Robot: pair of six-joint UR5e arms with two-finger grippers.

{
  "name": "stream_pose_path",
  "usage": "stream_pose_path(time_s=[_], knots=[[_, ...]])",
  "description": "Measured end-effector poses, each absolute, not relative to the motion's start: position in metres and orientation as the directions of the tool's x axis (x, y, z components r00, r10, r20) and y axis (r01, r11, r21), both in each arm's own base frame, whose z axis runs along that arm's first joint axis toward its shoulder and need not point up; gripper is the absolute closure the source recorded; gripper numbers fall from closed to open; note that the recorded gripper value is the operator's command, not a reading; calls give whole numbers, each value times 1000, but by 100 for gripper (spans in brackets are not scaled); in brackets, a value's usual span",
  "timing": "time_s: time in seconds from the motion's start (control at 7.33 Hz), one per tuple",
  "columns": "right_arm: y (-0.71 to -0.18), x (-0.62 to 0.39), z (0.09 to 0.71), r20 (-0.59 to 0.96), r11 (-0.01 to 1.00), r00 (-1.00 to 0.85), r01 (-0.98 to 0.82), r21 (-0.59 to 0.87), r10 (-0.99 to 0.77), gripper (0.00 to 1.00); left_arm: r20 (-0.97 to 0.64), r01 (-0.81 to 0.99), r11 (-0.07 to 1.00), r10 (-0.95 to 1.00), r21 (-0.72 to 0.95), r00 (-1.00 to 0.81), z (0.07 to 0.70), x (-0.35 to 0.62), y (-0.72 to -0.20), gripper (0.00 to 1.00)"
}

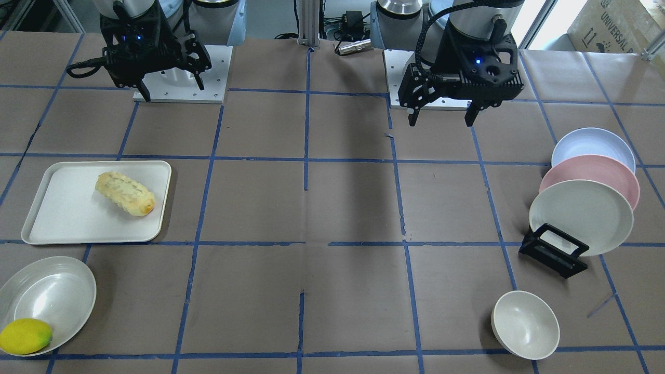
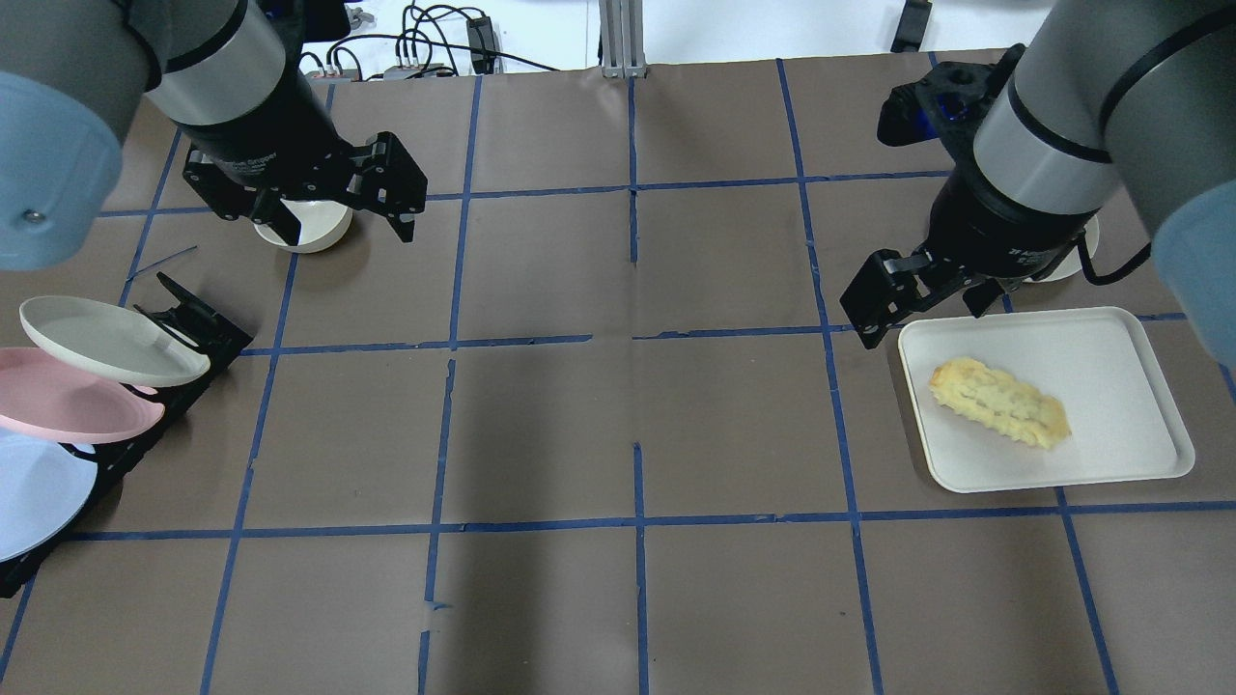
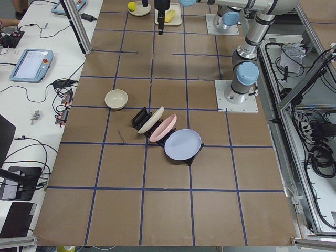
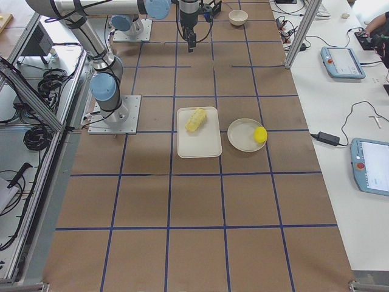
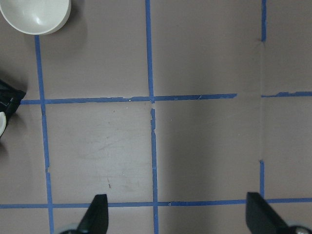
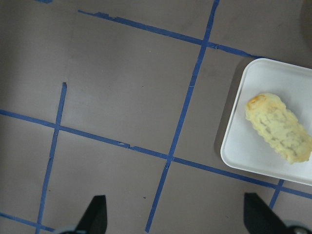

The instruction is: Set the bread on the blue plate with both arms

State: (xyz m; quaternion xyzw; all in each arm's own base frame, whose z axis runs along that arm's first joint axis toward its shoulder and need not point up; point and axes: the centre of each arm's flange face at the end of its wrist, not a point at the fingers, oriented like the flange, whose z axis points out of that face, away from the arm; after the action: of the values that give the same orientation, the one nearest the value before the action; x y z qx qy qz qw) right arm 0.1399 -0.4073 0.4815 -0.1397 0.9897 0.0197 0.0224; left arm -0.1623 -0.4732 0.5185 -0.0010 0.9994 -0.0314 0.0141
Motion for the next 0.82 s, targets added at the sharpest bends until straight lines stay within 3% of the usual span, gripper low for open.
stream_pose_path(time_s=[0.41,0.82], knots=[[-403,136,479,-51,958,-959,-281,49,-279,0,-42,-14,998,-17,-54,-999,511,-131,-470,0],[-392,135,486,-59,959,-962,-271,82,-267,0,49,-26,1000,-27,18,-998,477,44,-483,0]])
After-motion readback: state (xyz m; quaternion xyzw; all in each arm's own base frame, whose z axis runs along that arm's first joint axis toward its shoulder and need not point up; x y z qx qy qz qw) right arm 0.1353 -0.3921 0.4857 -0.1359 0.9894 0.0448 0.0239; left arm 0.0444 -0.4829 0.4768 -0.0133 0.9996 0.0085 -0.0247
